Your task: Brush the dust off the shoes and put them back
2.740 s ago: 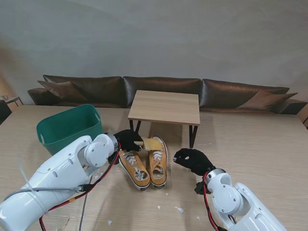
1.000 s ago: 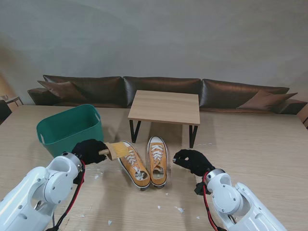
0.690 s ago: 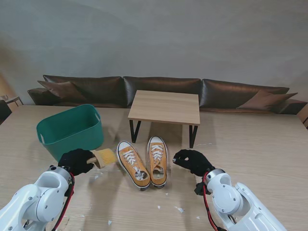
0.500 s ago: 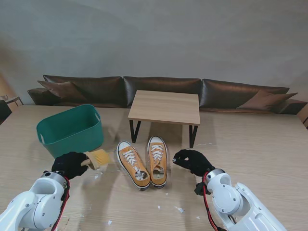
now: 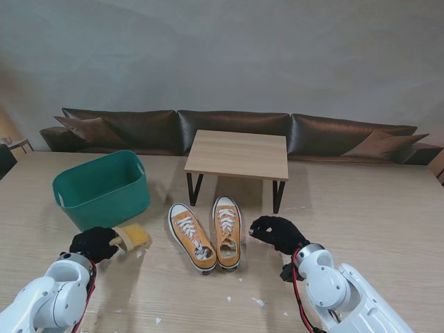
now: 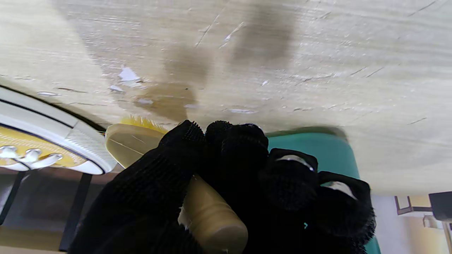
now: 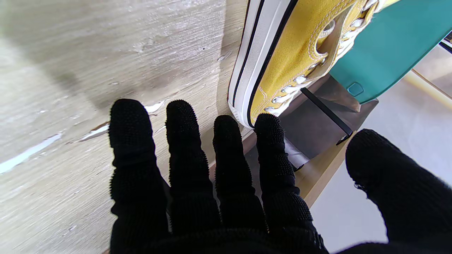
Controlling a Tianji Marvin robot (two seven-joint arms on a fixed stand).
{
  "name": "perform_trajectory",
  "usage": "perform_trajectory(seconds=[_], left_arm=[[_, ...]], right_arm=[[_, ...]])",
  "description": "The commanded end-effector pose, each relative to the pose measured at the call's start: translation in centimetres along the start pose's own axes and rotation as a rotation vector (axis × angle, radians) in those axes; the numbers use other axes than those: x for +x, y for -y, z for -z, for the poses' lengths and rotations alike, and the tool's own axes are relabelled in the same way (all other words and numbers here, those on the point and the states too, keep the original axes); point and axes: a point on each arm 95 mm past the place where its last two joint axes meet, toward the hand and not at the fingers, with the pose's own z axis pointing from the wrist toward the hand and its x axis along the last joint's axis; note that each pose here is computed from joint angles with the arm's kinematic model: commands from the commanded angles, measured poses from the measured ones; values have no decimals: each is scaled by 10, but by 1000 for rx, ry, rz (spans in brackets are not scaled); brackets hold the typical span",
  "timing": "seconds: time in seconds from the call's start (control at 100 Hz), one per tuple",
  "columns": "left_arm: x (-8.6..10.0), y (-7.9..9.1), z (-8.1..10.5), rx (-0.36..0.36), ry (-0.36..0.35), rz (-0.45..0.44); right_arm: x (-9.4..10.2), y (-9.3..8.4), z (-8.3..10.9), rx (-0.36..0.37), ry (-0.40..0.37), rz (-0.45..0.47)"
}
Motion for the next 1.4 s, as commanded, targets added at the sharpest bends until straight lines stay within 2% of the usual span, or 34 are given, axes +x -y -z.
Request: perform_trajectory(seconds=[0.0, 0.29, 0.66, 0.96, 1.39], left_arm=[[-1, -6, -3, -31, 14, 8], [0, -19, -13, -78, 59, 23], [2, -28, -18, -115, 112, -24], [0, -27, -15, -92, 156, -100], [2, -22, -1, -71, 167, -109]], right_arm=[[1, 5, 1, 22, 1, -3], [0, 5, 1, 23, 4, -6], [0, 5, 0, 23, 5, -9], [0, 5, 0, 22, 4, -13], [-2, 6, 1, 38, 6, -19]])
